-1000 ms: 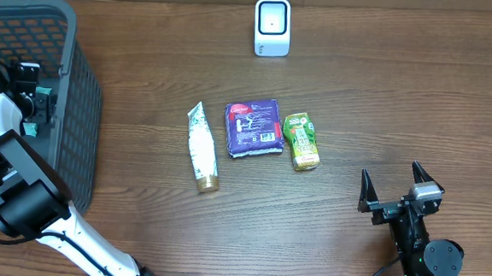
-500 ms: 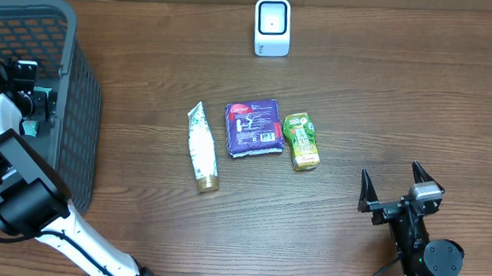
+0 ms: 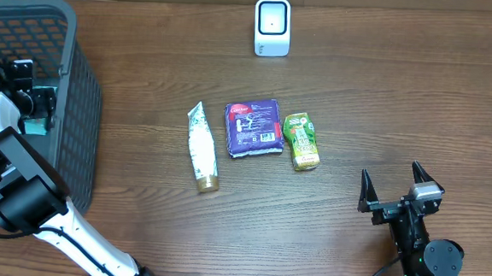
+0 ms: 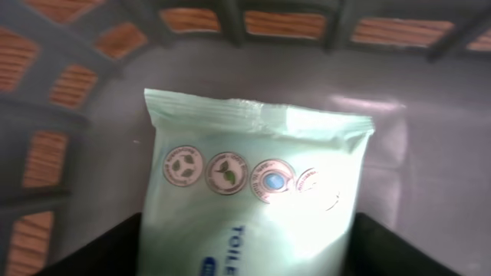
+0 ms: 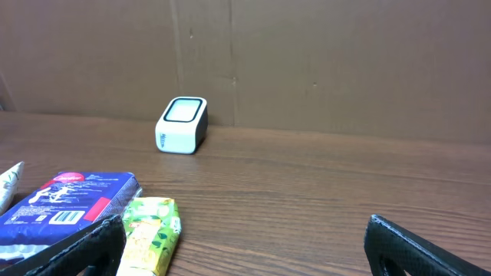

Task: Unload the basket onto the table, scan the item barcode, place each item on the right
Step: 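Grasp the mint wipes pack with the left gripper and lift it, then carry the wipes pack out and drop it right of the green carton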

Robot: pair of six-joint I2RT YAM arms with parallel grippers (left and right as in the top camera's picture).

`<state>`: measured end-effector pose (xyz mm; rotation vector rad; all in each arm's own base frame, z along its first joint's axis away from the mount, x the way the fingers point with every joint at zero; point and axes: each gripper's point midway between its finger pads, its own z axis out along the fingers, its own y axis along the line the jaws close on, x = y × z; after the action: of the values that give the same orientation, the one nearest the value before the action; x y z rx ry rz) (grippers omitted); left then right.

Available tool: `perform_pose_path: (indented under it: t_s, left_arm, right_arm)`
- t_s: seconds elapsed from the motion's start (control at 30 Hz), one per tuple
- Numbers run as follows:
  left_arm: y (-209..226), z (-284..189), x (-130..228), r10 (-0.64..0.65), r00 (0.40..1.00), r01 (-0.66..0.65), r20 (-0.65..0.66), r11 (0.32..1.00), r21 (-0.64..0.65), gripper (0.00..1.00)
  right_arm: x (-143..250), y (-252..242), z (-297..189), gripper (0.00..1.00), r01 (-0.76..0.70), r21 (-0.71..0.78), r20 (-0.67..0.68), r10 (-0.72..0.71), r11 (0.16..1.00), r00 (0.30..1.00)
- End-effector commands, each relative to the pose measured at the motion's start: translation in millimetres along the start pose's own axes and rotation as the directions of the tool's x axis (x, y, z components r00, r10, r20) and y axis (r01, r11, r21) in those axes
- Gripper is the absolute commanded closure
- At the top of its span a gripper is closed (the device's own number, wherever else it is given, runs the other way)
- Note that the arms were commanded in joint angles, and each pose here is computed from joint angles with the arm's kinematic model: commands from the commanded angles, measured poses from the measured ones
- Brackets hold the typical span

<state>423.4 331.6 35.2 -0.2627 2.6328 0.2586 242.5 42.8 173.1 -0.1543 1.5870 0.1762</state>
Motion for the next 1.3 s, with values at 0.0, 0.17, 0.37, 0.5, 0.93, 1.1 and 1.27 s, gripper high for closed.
perform_pose_path:
  t_s: [0.0,0.17,0.37,0.5,0.93,1.1,1.27]
  left_arm:
    - [-23.0,34.3,53.6,0.007,0.985,0.003,-0.172,0.998,0.058,0.33]
    - [-29.4,32.3,62.0,0.009,0.978,0.008,-0.209,0.997,0.079,0.55]
    - [-24.5,24.6,48.7,-0.095,0.978,0.105,-0.184,0.993,0.045,0.94]
    - [-19.2,13.6,29.5,-0.150,0.979,0.154,-0.140,0.988,0.022,0.96]
    - [-21.5,-146.5,-125.0,-0.453,0.859,0.381,0.238,0.877,0.291,0.96]
    - [-20.6,-229.6,-152.3,-0.506,0.790,0.401,0.346,0.854,0.332,0.96]
    - [-38.9,-306.6,-174.2,-0.509,0.728,0.318,0.459,0.844,0.432,0.96]
  right_arm:
    - [1.3,0.1,0.0,0.00,0.004,0.001,0.006,-0.004,1.000,1.000]
    - [1.3,0.1,0.0,0.00,0.003,0.001,0.006,-0.003,1.000,1.000]
    - [1.3,0.1,0.0,0.00,0.003,0.001,0.006,-0.003,1.000,1.000]
    - [1.3,0.1,0.0,0.00,0.003,0.001,0.006,-0.003,1.000,1.000]
    - [1.3,0.1,0.0,0.00,0.004,0.001,0.006,-0.004,1.000,1.000]
    - [1.4,0.1,0.0,0.00,0.003,0.001,0.006,-0.003,1.000,1.000]
    - [1.3,0.1,0.0,0.00,0.004,0.001,0.006,-0.004,1.000,1.000]
